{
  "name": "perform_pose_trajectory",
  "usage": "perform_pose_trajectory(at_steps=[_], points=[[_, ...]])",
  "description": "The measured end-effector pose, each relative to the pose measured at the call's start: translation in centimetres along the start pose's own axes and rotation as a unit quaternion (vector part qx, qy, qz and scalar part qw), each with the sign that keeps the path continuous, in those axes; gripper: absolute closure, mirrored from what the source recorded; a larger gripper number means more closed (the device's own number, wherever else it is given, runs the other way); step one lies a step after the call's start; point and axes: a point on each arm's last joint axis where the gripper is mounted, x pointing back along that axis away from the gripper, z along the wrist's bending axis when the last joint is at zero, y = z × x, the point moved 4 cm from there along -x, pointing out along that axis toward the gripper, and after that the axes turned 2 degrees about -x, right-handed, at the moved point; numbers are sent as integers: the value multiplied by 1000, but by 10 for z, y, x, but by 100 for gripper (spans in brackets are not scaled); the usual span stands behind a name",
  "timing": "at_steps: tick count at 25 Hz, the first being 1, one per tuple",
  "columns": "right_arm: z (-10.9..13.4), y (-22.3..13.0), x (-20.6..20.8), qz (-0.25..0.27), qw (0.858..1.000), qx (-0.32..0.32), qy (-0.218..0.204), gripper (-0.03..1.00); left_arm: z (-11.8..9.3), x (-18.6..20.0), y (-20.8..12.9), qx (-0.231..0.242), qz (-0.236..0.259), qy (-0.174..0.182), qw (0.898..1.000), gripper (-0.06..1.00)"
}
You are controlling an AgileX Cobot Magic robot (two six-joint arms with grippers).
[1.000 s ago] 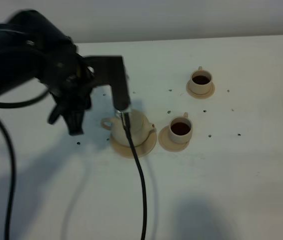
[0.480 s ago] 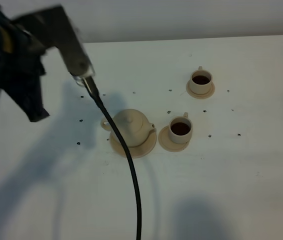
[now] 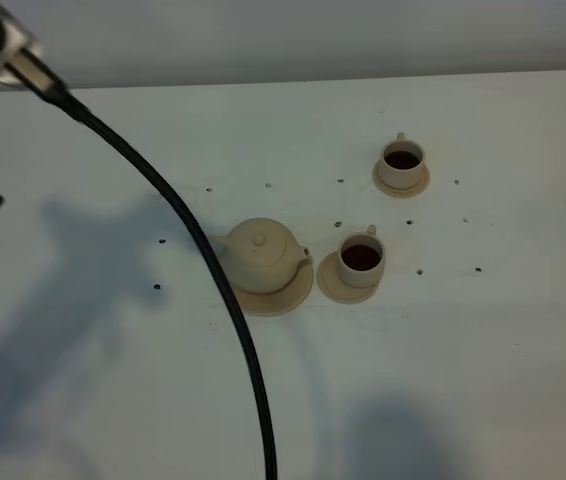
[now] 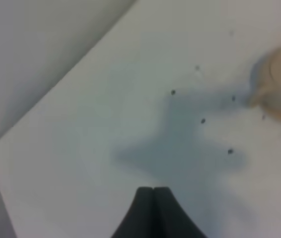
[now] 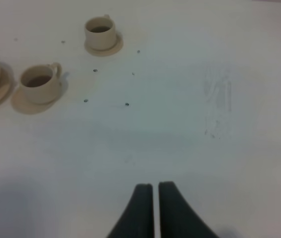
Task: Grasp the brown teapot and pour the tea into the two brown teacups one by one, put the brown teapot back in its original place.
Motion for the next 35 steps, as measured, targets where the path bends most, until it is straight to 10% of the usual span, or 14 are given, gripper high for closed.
perform_pose_trajectory(at_steps=[14, 24, 35], points=[[0, 0, 0, 0, 1000, 0, 0, 94, -10, 85, -43, 123, -111, -69, 984, 100], [0, 0, 0, 0, 1000, 0, 0, 94, -18, 86, -116, 219, -108, 26, 969, 100], [0, 0, 0, 0, 1000, 0, 0, 94, -72, 61, -174, 242, -145, 29, 959, 100]])
